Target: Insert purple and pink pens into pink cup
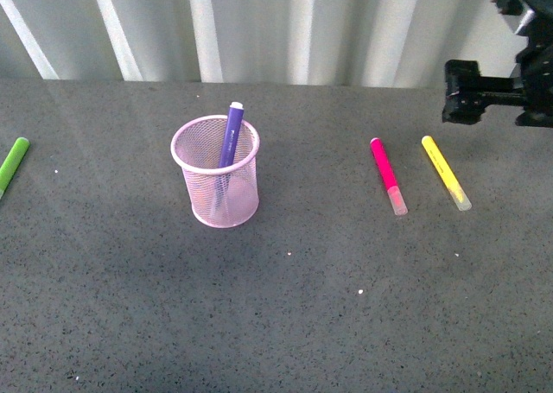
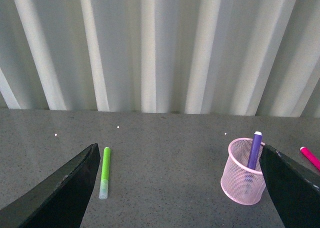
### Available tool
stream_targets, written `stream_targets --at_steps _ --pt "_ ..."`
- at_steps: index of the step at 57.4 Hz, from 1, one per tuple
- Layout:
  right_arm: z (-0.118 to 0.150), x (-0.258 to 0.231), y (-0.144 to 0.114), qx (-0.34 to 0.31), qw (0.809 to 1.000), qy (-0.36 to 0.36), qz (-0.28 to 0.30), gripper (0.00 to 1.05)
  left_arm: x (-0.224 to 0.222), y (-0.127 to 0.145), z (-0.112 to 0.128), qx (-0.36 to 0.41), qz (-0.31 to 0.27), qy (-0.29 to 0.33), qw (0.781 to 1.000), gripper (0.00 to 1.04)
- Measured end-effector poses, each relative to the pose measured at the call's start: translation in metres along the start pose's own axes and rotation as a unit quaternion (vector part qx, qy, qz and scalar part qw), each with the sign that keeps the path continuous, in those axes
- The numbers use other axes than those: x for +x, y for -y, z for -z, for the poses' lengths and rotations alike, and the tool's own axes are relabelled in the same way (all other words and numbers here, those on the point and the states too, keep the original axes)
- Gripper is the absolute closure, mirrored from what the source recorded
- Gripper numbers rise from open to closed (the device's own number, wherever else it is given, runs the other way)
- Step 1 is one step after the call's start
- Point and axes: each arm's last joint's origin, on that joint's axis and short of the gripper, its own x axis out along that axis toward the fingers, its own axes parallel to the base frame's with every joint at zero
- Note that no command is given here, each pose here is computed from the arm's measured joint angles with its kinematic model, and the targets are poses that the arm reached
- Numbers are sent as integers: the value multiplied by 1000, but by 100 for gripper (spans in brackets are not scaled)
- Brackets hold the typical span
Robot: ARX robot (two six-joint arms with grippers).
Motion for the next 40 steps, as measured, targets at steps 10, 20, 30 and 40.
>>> stream_targets --at_steps 10,20,30,40 --pt "0 24 -26 -12 1000 -18 -14 7 0 0 0 0 0 0 1000 7" --pt "-1 39 -34 -12 999 -27 -19 7 0 0 0 0 0 0 1000 7" --pt "-3 50 -38 -7 999 -34 -22 7 0 0 0 0 0 0 1000 7" --pt "-4 58 -42 -1 999 -40 -27 7 0 0 0 0 0 0 1000 7"
